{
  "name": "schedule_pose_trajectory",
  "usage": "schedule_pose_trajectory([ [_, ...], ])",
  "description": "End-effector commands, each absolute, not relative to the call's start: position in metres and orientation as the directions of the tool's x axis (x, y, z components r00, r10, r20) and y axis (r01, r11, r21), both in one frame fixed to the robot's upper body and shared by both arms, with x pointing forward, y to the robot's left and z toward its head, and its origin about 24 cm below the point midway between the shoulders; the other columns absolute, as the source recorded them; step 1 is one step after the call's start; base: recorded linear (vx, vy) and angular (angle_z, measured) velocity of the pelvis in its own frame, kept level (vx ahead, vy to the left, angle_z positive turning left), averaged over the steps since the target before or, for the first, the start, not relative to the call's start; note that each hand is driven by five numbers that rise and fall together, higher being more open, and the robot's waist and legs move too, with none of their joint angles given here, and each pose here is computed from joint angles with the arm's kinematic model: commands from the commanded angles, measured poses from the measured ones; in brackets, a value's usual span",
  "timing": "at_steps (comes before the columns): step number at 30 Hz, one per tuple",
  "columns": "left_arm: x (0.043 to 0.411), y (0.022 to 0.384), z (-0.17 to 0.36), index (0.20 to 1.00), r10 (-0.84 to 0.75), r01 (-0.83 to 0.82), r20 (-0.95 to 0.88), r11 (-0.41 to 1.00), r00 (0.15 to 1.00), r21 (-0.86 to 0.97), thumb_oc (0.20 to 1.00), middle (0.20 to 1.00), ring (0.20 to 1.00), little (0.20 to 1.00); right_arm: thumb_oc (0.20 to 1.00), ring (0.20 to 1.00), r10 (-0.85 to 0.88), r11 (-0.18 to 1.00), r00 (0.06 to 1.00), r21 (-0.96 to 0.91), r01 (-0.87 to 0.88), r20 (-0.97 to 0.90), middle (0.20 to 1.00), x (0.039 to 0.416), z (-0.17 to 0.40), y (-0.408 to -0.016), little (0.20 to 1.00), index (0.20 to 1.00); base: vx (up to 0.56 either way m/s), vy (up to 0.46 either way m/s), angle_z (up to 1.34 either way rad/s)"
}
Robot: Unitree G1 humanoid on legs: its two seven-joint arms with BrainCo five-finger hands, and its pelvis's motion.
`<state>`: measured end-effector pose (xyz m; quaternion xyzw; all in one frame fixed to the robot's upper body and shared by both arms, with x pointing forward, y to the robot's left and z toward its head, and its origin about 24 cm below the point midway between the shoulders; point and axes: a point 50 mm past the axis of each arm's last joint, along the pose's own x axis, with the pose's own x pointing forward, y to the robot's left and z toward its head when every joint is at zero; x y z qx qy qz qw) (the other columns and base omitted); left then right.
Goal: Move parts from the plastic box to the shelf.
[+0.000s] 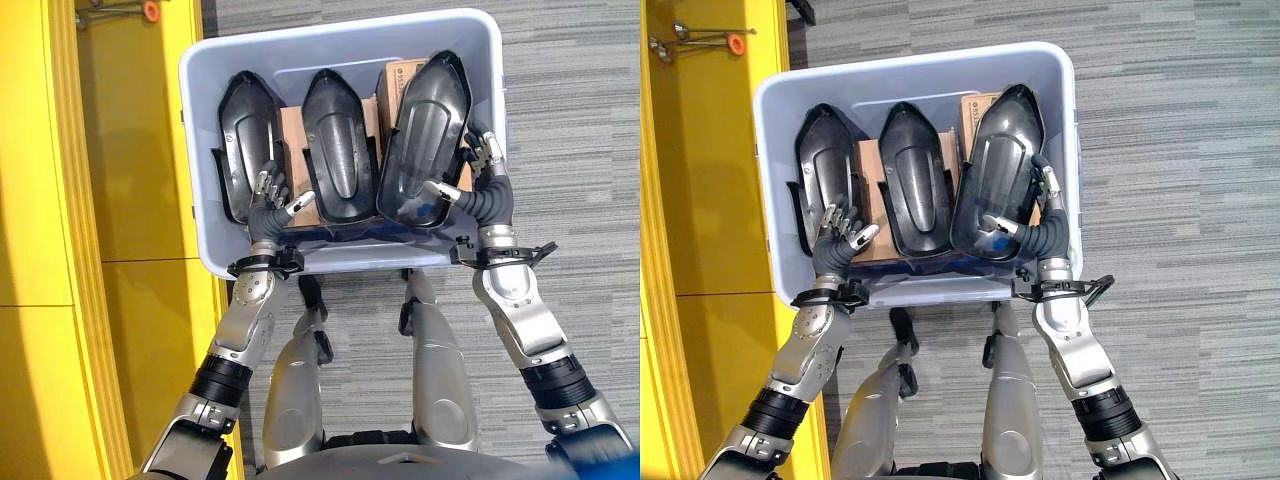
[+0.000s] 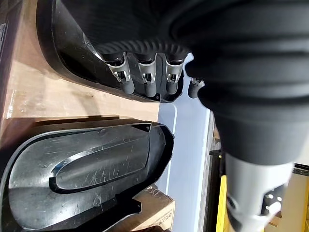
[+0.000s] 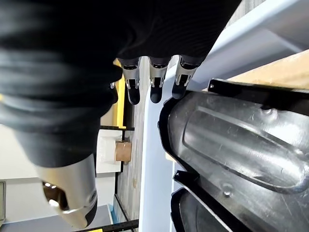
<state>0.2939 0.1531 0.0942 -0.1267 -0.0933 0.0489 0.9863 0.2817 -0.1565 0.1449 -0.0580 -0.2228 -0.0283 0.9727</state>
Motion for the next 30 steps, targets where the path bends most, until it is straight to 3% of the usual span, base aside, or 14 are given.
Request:
schedule_pose_trajectory([
  [1,0.282,0.17,0.095,1.0,0.151,-0.105,0.225,0.974,0.962,-0.203,1.0,1.0,1.0,1.0,1.0,1.0,-0.05,0.996,0.807,-0.035,0.087,0.589,1.0,0.263,0.172,-0.156,1.0,1.0,0.02,0.004,-0.06],
  [30,0.279,0.169,0.087,1.0,0.139,-0.096,0.189,0.971,0.972,-0.221,1.0,1.0,1.0,1.0,1.0,1.0,-0.079,0.991,0.912,-0.068,0.116,0.402,1.0,0.283,0.133,-0.158,1.0,1.0,0.01,0.0,-0.03],
])
